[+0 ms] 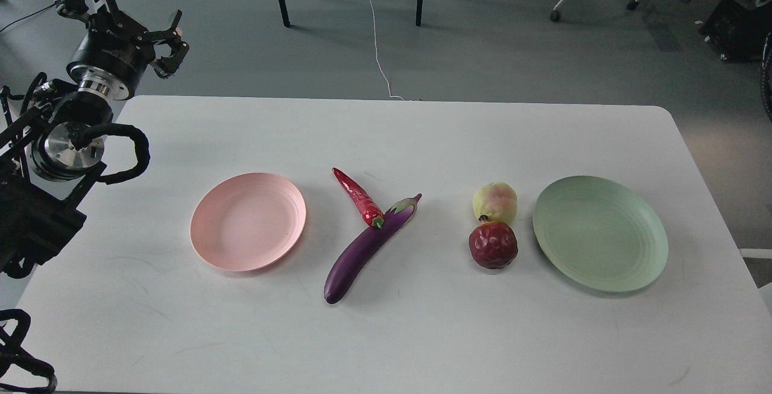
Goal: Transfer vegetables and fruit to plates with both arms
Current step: 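Move the right gripper toward the peach beside the green plate, then grasp the peach with the right gripper and lift it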
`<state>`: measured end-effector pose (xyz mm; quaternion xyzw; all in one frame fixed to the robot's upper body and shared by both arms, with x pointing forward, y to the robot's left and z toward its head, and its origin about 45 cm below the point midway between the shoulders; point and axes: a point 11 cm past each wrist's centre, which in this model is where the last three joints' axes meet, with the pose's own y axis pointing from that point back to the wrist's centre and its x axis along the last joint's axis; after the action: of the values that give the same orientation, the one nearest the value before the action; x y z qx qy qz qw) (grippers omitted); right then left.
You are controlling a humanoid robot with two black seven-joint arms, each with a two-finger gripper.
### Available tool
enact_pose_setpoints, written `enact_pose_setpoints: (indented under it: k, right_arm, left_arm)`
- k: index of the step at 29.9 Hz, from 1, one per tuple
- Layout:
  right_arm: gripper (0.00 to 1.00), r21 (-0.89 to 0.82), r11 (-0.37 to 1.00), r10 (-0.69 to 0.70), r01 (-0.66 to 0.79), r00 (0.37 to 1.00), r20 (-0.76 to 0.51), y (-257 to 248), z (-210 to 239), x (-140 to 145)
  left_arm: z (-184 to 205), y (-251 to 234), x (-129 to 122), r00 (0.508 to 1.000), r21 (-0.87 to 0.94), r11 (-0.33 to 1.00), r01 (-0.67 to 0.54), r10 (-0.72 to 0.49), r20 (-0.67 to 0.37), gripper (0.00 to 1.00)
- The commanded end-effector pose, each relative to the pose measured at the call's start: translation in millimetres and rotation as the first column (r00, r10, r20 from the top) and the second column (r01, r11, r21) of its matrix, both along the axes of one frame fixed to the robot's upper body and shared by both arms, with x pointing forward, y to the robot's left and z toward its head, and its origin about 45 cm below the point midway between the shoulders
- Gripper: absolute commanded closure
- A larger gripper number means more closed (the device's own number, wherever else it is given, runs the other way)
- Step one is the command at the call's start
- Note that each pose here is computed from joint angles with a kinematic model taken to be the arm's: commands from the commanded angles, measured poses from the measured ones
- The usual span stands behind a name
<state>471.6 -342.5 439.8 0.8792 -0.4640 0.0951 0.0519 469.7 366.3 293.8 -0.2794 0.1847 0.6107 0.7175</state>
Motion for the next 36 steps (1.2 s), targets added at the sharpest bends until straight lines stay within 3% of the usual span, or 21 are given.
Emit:
enact_pose_setpoints:
  k: [1,6,11,17,21,24,36]
  right_arm:
    - [0.02,-0.266,0.952,0.148,-0.149,0.989,-0.023,43,1,-5]
    - [0.02,-0.522,0.78,0.323,-0.344,0.937,-0.134,108,-18,-15]
    - [0.02,-0.708,0.488,0.432,-0.51,0.846,-0.312,160,-67,-29]
    - [0.03,-0.759,0.179,0.472,-0.626,0.732,-0.492,170,-122,-52]
    - [0.03,-0.774,0.031,0.434,-0.633,0.706,-0.56,151,-157,-58]
    - [0.03,-0.776,-0.022,0.413,-0.63,0.701,-0.581,133,-181,-62]
    - [0.03,-0.787,-0.013,0.4,-0.617,0.719,-0.569,117,-221,-59]
  left_arm:
    - [1,-1,0,1.0,-0.002,1.0,0.001,-0.001,0.003,0.02]
    - [0,-3,1,1.0,0.0,1.0,0.006,-0.006,0.002,0.02]
    - [-4,-6,0,1.0,0.007,1.0,0.013,-0.013,-0.009,0.02]
    - [-3,-4,-1,1.0,0.01,1.0,0.021,-0.021,0.001,0.02]
    - [-2,-5,-2,0.999,0.007,0.999,0.038,-0.039,0.012,0.02]
    - [-2,-5,-2,0.999,0.007,0.999,0.039,-0.039,0.012,0.02]
    - [-4,-4,-2,0.999,0.01,0.999,0.035,-0.035,0.007,0.02]
